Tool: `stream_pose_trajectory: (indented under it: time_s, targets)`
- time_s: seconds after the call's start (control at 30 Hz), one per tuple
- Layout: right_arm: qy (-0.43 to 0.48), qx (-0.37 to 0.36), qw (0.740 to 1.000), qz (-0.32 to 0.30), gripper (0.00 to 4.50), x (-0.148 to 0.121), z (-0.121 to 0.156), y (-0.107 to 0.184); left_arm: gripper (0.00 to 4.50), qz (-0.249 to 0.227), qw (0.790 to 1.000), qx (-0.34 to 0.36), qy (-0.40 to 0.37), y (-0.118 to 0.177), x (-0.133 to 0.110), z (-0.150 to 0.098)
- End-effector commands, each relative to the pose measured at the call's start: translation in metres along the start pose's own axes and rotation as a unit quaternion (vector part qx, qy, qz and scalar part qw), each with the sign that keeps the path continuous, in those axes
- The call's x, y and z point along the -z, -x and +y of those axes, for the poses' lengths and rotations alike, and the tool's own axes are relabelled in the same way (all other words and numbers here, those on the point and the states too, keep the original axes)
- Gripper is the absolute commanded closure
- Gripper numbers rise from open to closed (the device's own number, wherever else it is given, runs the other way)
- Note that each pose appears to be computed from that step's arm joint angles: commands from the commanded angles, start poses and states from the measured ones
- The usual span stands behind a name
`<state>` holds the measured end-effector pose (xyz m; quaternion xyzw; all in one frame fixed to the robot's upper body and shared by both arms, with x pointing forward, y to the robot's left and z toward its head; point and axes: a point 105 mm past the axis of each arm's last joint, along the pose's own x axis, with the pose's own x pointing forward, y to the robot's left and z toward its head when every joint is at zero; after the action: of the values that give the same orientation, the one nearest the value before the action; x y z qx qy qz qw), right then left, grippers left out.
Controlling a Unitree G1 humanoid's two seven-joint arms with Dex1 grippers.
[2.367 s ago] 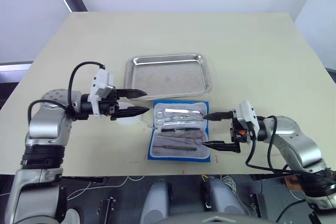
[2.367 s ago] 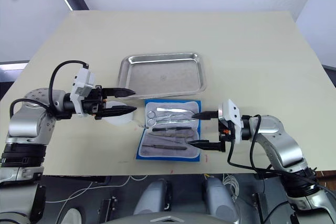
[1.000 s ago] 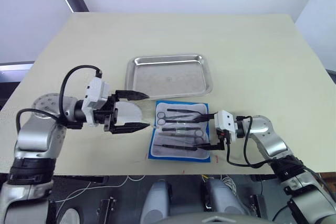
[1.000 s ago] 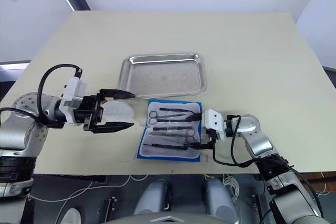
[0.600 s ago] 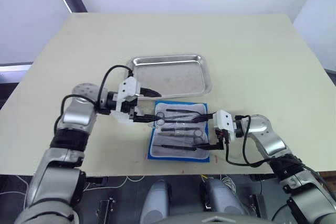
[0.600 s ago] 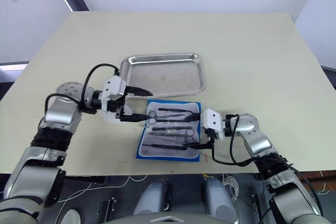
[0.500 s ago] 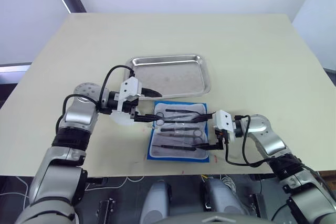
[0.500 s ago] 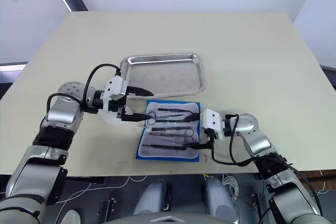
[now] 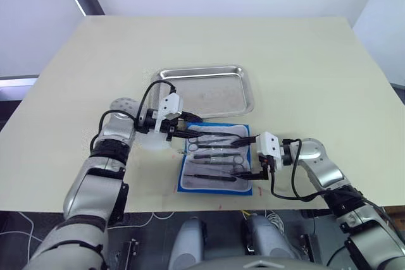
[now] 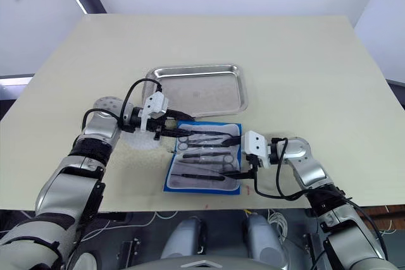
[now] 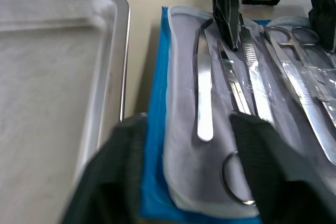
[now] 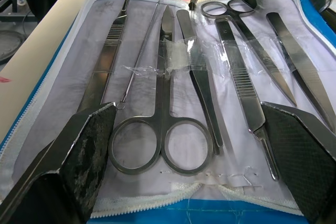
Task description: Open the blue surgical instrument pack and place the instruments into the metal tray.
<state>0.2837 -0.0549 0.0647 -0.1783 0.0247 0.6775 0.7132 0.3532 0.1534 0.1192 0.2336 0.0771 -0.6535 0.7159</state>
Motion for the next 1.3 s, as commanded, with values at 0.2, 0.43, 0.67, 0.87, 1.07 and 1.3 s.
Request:
stream_pose_trajectory:
  time_s: [0.2, 0.43, 0.67, 0.87, 1.07, 1.3]
  targets:
    - [-0.044, 0.012, 0.997, 0.065, 0.00, 0.036, 0.008, 0.004, 3.45, -0.016, 0.999, 0.033, -0.012, -0.003, -0.003, -0.007]
    - [-0.044, 0.012, 0.997, 0.063, 0.00, 0.035, 0.008, 0.002, 4.15, -0.037, 0.999, 0.029, -0.020, -0.002, -0.008, -0.008]
    - [-0.045, 0.012, 0.997, 0.063, 0.00, 0.036, 0.008, 0.002, 4.15, -0.019, 0.999, 0.044, -0.018, -0.003, -0.002, -0.014]
    - [-0.045, 0.013, 0.997, 0.062, 0.00, 0.036, 0.008, 0.002, 4.15, 0.006, 0.998, 0.054, -0.008, -0.005, 0.008, -0.018]
    - [-0.047, 0.013, 0.997, 0.062, 0.00, 0.036, 0.009, 0.003, 4.15, 0.002, 0.999, 0.050, 0.010, -0.005, 0.009, -0.017]
    - [-0.047, 0.013, 0.997, 0.061, 0.00, 0.036, 0.010, 0.003, 4.15, 0.015, 0.998, 0.053, 0.010, -0.002, 0.010, -0.018]
